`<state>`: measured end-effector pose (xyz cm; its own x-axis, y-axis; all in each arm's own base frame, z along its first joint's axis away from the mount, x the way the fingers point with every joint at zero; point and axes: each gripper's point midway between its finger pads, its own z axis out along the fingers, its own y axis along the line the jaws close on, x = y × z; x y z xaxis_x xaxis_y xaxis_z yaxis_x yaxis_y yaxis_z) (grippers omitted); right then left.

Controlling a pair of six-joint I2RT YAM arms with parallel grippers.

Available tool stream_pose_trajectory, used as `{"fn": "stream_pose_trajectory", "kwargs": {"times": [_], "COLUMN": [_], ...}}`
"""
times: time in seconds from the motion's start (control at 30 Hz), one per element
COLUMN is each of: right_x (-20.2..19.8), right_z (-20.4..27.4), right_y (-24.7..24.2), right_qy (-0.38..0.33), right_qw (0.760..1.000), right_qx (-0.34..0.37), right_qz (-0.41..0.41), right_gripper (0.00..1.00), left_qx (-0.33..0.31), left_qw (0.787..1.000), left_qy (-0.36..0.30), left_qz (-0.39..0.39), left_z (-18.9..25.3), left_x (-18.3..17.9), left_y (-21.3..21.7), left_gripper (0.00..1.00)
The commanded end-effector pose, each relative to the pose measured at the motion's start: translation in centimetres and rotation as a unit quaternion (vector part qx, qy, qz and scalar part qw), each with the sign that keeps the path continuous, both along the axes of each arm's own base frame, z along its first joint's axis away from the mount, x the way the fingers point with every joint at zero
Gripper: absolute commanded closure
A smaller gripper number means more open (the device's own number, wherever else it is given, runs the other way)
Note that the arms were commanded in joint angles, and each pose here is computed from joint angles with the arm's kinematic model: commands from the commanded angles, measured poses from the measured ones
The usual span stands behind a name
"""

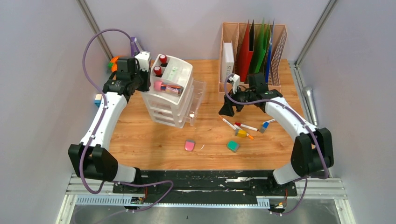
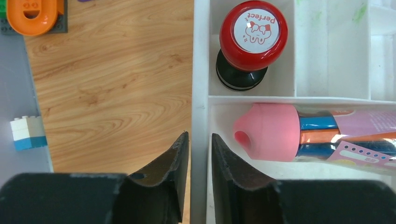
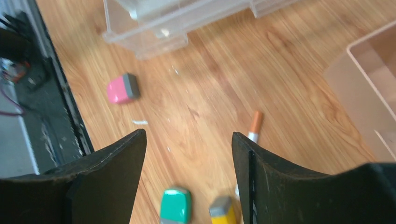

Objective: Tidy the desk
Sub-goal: Pick up the stationery from the center of the board.

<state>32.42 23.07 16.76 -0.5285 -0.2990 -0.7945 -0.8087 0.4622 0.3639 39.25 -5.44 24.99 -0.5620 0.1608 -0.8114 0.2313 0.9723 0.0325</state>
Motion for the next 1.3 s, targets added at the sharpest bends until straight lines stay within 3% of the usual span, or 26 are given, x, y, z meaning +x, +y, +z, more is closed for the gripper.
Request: {"fn": "stream_pose_trajectory", "kwargs": {"times": [0.0, 0.13, 0.4, 0.9, 1.27], "right_x": [-3.3, -5.2, -6.3, -6.5, -6.3], "right_z": [-1.8, -3.6, -7.0, -11.4, -12.1], "right_y": [-4.9, -7.1, -8.5, -9.4, -8.8], "right_qy": [-0.040, -0.026, -0.020, -0.043, -0.040], "right_qw": [0.987, 0.977, 0.964, 0.941, 0.939], "right_qx": [-0.149, -0.204, -0.254, -0.327, -0.331], "right_qz": [0.050, 0.061, 0.069, 0.074, 0.079], "right_gripper": [0.32, 0.32, 0.33, 0.43, 0.65], "left_qx": [0.014, 0.009, 0.006, -0.002, -0.002], "left_qw": [0.999, 0.999, 0.999, 0.998, 0.998], "left_qy": [-0.040, -0.039, -0.049, -0.056, -0.057], "left_qz": [-0.005, -0.006, -0.003, -0.010, -0.015], "left_z": [3.3, 3.8, 4.7, 5.0, 4.9], "left_x": [0.7, 0.8, 0.5, 0.0, -0.1], "left_y": [0.6, 0.5, 0.5, 0.2, 0.1], "left_gripper": [0.61, 0.38, 0.18, 0.12, 0.11]}}
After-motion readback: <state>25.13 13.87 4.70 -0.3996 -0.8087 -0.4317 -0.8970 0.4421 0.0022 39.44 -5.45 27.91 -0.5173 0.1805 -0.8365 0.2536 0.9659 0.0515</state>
